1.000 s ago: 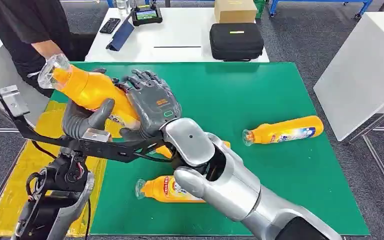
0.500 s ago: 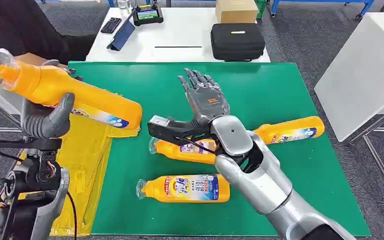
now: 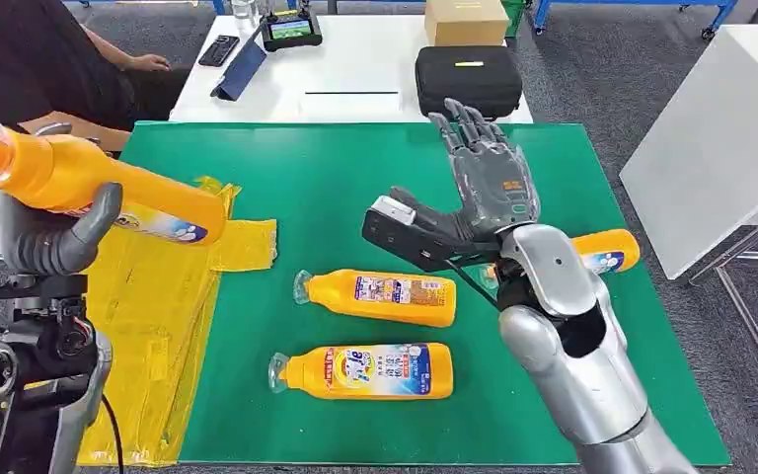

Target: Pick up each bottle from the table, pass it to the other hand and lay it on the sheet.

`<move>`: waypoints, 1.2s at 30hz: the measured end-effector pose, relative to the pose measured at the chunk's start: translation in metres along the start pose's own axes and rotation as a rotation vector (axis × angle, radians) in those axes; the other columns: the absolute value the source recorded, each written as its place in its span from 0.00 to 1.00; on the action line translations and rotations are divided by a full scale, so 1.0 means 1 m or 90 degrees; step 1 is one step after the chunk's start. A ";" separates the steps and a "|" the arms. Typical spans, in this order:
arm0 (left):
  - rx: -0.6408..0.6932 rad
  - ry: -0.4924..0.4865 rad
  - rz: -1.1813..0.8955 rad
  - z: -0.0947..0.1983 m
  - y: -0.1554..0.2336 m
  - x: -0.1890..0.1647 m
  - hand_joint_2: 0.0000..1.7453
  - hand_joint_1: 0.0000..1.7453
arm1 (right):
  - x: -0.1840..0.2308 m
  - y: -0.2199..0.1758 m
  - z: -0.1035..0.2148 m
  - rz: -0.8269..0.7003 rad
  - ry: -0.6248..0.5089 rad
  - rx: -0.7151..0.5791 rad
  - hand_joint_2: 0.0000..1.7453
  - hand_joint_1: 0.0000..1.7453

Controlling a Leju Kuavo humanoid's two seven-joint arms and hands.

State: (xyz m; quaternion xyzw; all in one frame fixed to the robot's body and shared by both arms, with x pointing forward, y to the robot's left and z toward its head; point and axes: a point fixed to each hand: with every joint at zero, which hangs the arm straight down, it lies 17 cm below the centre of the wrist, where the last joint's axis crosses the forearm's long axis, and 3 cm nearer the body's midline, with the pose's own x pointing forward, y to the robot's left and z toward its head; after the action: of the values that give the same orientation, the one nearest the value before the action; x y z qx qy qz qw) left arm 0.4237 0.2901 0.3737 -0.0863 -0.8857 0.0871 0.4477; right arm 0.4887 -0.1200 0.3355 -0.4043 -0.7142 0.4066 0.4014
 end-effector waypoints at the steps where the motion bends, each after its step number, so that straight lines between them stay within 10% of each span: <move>1: 0.009 -0.012 -0.039 0.000 0.003 0.002 1.00 1.00 | 0.000 -0.002 0.001 -0.002 -0.002 -0.006 0.00 0.00; 10: 0.077 -0.283 -0.743 0.009 0.021 0.043 1.00 1.00 | 0.002 -0.074 0.020 -0.222 -0.075 -0.097 0.00 0.00; 36: -0.336 0.044 -1.172 0.060 0.072 -0.154 1.00 1.00 | -0.046 -0.084 0.055 -0.329 -0.078 -0.065 0.00 0.00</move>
State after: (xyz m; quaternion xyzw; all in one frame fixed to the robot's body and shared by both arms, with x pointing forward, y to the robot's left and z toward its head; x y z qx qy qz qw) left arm 0.4706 0.3201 0.2021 0.5428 -0.5837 -0.5041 0.3325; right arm 0.4339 -0.2044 0.3814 -0.2030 -0.8364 0.2779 0.4267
